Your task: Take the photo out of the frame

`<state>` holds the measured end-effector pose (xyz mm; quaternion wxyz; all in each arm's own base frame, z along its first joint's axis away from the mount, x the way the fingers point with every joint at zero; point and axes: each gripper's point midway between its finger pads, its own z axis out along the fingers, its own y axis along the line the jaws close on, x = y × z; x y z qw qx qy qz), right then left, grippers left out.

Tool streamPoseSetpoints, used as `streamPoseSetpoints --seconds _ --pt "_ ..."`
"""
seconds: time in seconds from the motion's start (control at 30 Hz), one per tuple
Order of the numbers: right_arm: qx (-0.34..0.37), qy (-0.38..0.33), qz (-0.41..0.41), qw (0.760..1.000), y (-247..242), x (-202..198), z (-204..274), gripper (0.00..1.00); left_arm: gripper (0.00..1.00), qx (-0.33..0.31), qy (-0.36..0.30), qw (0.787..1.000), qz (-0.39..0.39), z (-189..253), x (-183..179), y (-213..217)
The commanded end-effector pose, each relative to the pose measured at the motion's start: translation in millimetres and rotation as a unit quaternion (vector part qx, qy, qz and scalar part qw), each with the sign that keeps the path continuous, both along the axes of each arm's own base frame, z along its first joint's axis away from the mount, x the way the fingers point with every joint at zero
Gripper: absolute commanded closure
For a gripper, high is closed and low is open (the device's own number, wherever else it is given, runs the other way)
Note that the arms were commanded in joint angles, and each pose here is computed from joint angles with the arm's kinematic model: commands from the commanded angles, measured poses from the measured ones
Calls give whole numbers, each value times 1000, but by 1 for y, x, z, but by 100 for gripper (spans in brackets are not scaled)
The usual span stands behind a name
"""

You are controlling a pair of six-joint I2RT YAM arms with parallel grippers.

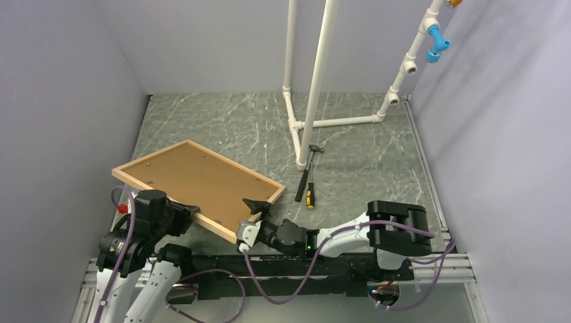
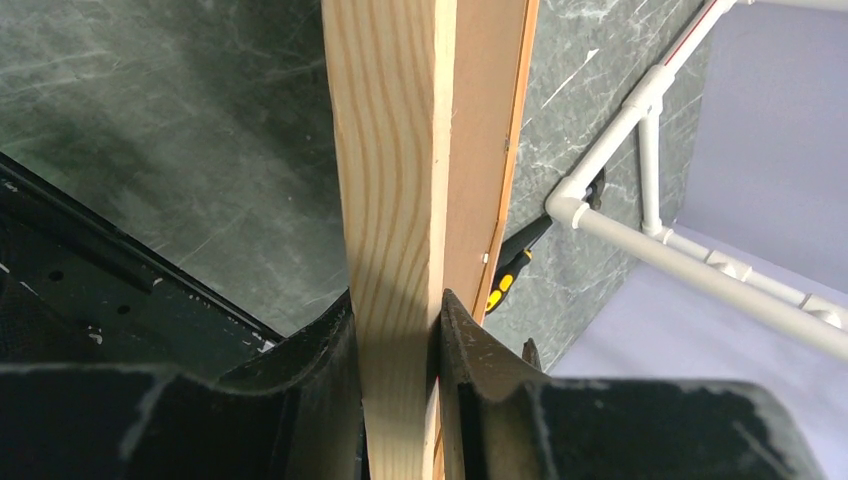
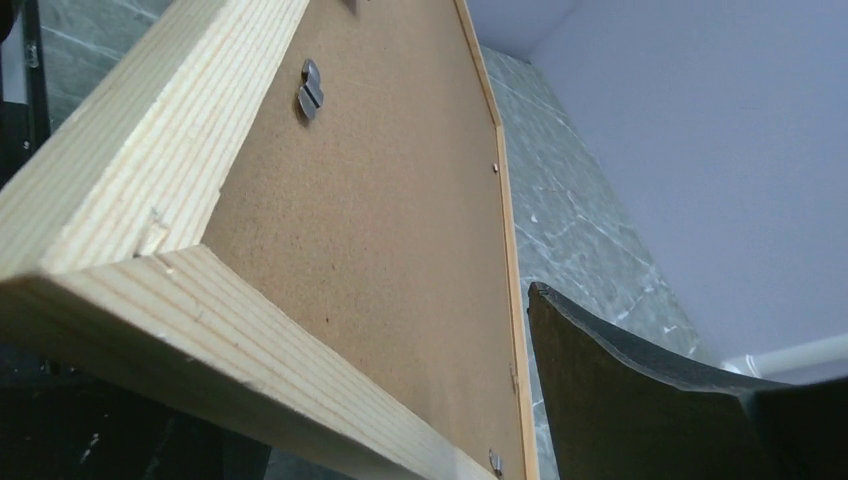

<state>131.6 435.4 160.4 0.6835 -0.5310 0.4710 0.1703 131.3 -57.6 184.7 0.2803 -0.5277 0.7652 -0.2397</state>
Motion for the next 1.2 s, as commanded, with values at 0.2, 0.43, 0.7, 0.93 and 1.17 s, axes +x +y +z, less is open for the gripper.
streamPoseSetpoints --seconds 0.2,0.43,0.7,0.93,1.17 --pt "67 -11 17 998 19 0 37 37 100 -56 -59 997 -14 36 11 -17" --pt "78 3 12 997 11 3 36 68 30 -39 -111 993 -32 60 12 -14" --pt "65 63 72 993 7 -7 35 85 4 46 -205 977 -48 125 -2 9" --pt "54 105 113 987 0 -15 37 100 6 94 -249 964 -7 160 -26 38" --pt "70 143 151 976 -15 -21 50 100 10 119 -256 959 14 167 -40 54"
